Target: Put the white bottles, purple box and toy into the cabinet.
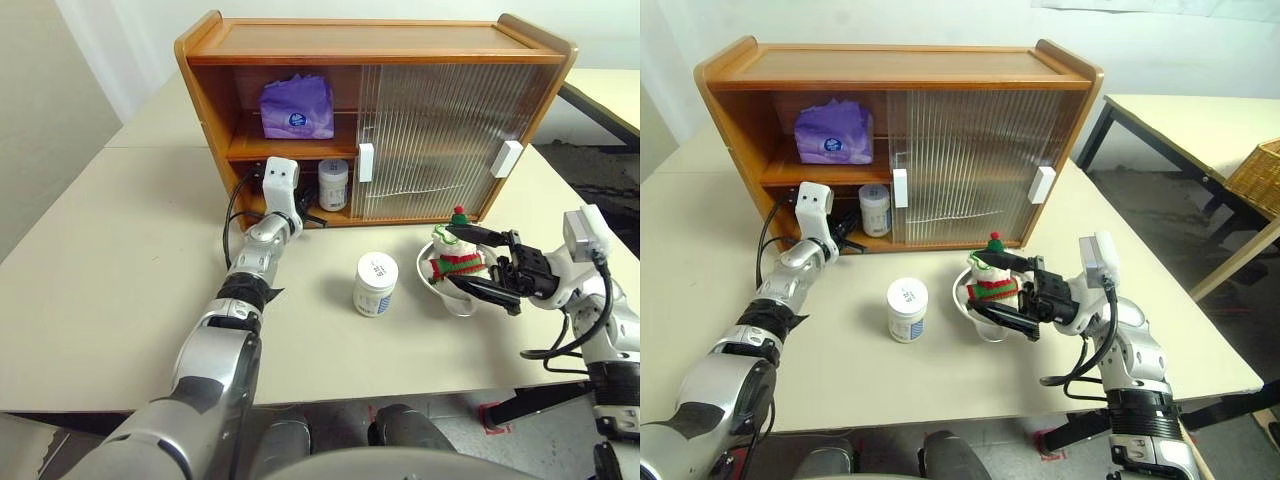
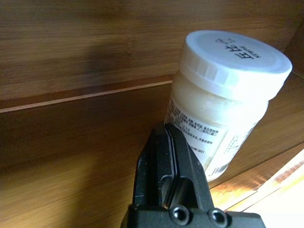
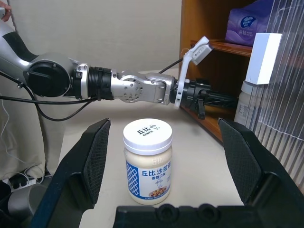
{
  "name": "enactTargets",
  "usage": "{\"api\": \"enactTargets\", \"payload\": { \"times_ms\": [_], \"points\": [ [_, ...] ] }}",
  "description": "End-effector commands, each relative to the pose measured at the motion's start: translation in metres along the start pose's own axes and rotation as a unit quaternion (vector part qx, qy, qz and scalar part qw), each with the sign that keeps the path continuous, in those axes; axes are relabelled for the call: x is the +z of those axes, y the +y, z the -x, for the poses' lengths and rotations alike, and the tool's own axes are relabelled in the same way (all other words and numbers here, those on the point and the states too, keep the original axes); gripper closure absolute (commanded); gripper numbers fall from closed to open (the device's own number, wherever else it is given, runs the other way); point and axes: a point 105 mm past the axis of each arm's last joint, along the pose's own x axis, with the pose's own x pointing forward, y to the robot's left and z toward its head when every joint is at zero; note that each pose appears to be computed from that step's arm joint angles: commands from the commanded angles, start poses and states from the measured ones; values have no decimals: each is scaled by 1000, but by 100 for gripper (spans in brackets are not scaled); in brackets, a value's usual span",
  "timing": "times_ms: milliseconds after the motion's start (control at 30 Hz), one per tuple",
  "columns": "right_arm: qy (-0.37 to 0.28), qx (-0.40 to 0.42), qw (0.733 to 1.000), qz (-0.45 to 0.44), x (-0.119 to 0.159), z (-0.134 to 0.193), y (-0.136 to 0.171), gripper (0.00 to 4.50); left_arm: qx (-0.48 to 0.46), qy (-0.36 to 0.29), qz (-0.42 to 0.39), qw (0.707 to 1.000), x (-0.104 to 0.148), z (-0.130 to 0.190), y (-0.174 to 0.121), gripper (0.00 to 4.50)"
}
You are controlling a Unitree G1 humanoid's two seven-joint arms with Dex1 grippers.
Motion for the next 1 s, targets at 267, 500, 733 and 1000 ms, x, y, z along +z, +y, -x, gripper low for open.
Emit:
{"api": "enactTargets", "payload": {
  "times_ms": [267, 500, 733, 1000],
  "points": [
    [7, 1, 1000, -1, -1, 3, 2, 0, -8, 2, -10, 1000, -3, 2, 2, 446],
    [1, -5, 1000, -1, -2, 2, -2, 0, -81, -78, 32, 993, 10, 29, -3, 446],
    [-13, 1, 1000, 0, 1, 1, -6, 0, -135, -59, 29, 989, 2, 60, 2, 257],
    [0, 13, 1000, -2, -1, 0, -9, 0, -302, -32, -11, 953, -8, 104, -23, 1]
  ]
}}
